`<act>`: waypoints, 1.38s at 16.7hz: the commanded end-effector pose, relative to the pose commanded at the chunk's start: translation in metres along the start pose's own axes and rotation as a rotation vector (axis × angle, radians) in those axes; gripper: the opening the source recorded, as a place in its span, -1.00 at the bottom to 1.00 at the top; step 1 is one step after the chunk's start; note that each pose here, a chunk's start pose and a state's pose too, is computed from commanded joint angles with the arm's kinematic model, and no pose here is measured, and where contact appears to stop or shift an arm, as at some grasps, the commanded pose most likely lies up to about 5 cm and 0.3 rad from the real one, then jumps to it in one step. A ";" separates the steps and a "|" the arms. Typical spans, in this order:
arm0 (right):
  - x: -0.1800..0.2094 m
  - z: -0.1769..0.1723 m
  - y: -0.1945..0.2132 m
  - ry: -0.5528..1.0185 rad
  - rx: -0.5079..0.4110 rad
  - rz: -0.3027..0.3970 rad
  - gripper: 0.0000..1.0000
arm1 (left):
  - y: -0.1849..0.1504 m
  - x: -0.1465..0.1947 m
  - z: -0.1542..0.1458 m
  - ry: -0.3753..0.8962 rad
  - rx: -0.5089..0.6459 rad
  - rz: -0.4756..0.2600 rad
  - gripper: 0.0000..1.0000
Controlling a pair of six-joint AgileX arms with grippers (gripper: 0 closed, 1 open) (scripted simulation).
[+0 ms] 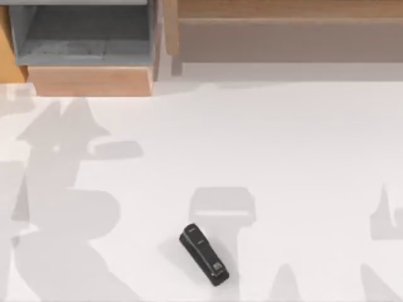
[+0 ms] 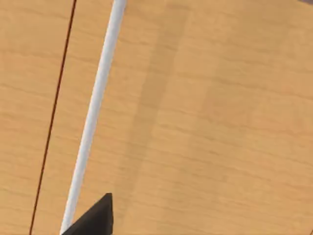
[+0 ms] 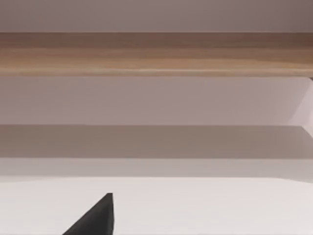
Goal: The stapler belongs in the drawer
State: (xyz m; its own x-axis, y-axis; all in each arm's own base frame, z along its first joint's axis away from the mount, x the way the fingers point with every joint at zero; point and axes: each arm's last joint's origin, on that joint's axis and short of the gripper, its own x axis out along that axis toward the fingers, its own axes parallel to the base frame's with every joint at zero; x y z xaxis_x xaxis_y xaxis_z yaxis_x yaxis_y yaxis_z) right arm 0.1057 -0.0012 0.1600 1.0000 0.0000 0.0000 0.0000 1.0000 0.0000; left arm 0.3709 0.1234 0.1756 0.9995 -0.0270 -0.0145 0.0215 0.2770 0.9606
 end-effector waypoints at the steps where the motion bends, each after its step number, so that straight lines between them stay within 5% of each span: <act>1: 0.000 0.000 0.000 0.000 0.000 0.000 1.00 | -0.010 0.009 -0.013 0.001 0.053 0.003 1.00; 8: 0.000 0.000 0.000 0.000 0.000 0.000 1.00 | -0.062 0.036 -0.068 0.005 0.276 0.015 1.00; 23: 0.000 0.000 0.000 0.000 0.000 0.000 1.00 | -0.063 0.061 -0.069 0.005 0.281 0.015 1.00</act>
State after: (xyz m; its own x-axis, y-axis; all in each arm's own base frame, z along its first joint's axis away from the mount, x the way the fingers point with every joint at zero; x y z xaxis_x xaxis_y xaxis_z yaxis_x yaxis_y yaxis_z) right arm 0.1057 -0.0012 0.1600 1.0000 0.0000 0.0000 0.0000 1.0000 0.0000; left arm 0.4325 0.1705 0.0951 0.9998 -0.0200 0.0000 0.0000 -0.0003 1.0000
